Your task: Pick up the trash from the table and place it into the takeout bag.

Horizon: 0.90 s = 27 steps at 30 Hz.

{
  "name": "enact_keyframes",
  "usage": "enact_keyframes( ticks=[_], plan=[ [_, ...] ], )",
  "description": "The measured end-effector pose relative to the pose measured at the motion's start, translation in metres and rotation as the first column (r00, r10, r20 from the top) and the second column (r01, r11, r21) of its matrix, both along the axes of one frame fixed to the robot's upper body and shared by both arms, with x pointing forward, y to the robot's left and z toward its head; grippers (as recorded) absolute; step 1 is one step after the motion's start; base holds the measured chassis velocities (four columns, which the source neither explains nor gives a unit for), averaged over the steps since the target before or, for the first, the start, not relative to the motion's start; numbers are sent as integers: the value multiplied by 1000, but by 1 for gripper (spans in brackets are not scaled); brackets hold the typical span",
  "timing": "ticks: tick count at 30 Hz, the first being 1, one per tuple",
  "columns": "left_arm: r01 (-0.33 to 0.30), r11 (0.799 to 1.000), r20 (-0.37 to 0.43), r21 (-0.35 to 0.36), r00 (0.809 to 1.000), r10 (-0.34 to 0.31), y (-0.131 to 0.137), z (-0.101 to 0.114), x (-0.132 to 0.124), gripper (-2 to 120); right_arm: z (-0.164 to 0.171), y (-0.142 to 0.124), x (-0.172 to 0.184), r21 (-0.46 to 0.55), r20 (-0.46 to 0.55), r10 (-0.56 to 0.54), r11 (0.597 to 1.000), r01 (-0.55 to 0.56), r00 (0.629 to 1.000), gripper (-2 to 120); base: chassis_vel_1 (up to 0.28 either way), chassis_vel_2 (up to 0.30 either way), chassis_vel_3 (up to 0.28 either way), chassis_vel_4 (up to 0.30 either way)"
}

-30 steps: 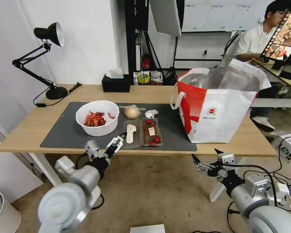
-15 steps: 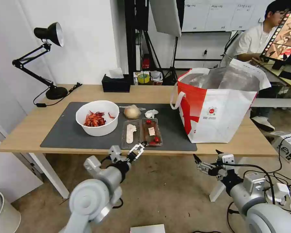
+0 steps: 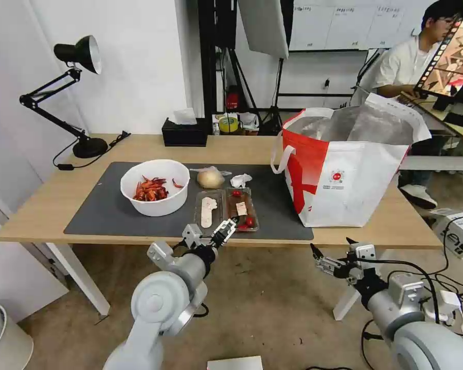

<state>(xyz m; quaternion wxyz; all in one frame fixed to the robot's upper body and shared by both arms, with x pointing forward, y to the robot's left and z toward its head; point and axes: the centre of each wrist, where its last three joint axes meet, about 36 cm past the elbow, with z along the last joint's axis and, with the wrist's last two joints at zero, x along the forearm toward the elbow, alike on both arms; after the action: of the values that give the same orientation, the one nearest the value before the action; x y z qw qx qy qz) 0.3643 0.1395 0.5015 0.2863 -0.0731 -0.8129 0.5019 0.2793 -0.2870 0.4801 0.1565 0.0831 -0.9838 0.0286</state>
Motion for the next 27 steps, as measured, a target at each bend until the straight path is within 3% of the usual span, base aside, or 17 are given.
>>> enact_keyframes(
  ticks=[27],
  plan=[
    [-75, 997, -69, 11, 995, 76, -14, -8, 29, 100, -5, -2, -3, 2, -8, -18, 1000, 18, 1000, 100, 0, 0, 0, 0]
  ],
)
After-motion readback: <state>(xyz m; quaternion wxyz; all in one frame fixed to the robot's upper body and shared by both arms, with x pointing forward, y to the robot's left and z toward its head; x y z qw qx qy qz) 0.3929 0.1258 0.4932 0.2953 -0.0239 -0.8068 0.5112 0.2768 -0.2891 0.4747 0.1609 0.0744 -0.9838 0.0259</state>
